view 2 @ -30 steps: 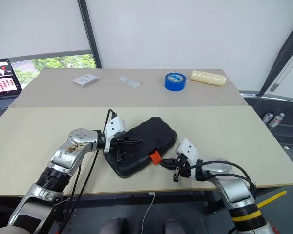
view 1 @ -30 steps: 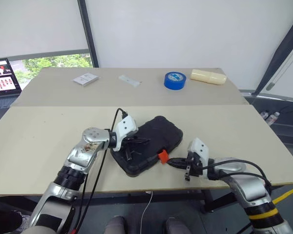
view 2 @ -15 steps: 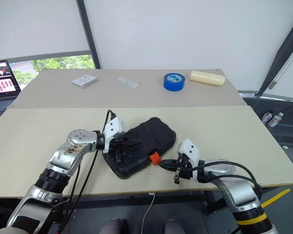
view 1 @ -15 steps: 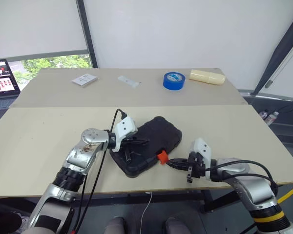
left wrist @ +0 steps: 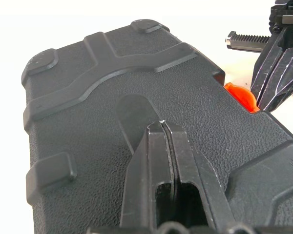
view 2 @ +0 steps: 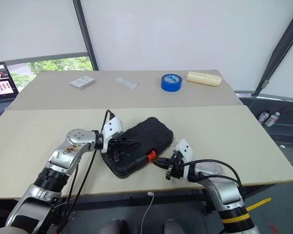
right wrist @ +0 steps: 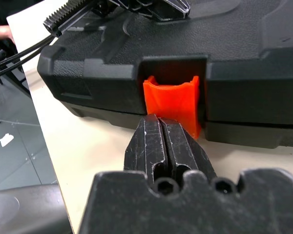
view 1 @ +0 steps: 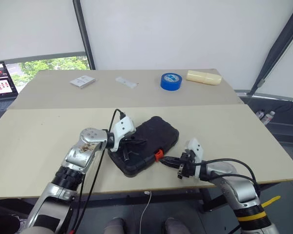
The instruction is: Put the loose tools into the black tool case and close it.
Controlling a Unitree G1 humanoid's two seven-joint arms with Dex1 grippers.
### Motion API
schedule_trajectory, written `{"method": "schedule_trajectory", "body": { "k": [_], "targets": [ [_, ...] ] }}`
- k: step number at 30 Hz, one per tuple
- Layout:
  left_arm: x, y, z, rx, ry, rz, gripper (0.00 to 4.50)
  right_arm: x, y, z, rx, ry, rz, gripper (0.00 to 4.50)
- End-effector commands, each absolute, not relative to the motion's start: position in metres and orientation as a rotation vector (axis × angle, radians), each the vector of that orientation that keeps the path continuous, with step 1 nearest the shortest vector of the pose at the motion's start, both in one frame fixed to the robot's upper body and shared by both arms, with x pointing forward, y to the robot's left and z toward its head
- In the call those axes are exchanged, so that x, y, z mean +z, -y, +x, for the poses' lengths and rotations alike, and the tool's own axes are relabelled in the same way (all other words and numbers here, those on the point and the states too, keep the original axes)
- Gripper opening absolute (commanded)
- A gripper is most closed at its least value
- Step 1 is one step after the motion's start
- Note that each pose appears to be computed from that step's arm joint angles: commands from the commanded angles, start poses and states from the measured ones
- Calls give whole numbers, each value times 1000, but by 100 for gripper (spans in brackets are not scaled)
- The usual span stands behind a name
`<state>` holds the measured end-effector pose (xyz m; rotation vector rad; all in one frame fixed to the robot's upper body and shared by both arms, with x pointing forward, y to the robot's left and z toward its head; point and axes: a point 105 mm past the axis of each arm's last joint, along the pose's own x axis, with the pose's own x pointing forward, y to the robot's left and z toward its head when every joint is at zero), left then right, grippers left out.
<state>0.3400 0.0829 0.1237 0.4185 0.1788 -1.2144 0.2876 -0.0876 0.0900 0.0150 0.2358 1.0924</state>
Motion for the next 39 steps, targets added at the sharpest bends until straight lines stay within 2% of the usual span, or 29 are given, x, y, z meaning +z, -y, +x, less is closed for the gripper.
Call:
{"method": "schedule_trajectory", "body": {
  "k": [1,9,23,28,39],
  "targets": [
    [83,-80,329,-1249,-327,390,4,105,79,295,1090,-152,4,0],
    [80,-81,328,-1239,-323,390,4,89,80,296,1078,-266,-54,0],
    [71,-84,327,-1233,-354,399,4,108,84,308,1015,-181,-49,0],
    [53,-92,322,-1233,-424,398,4,119,79,312,1035,-152,-53,0],
    [38,-90,314,-1239,-480,367,4,120,60,323,1061,-148,-60,0]
  ]
}}
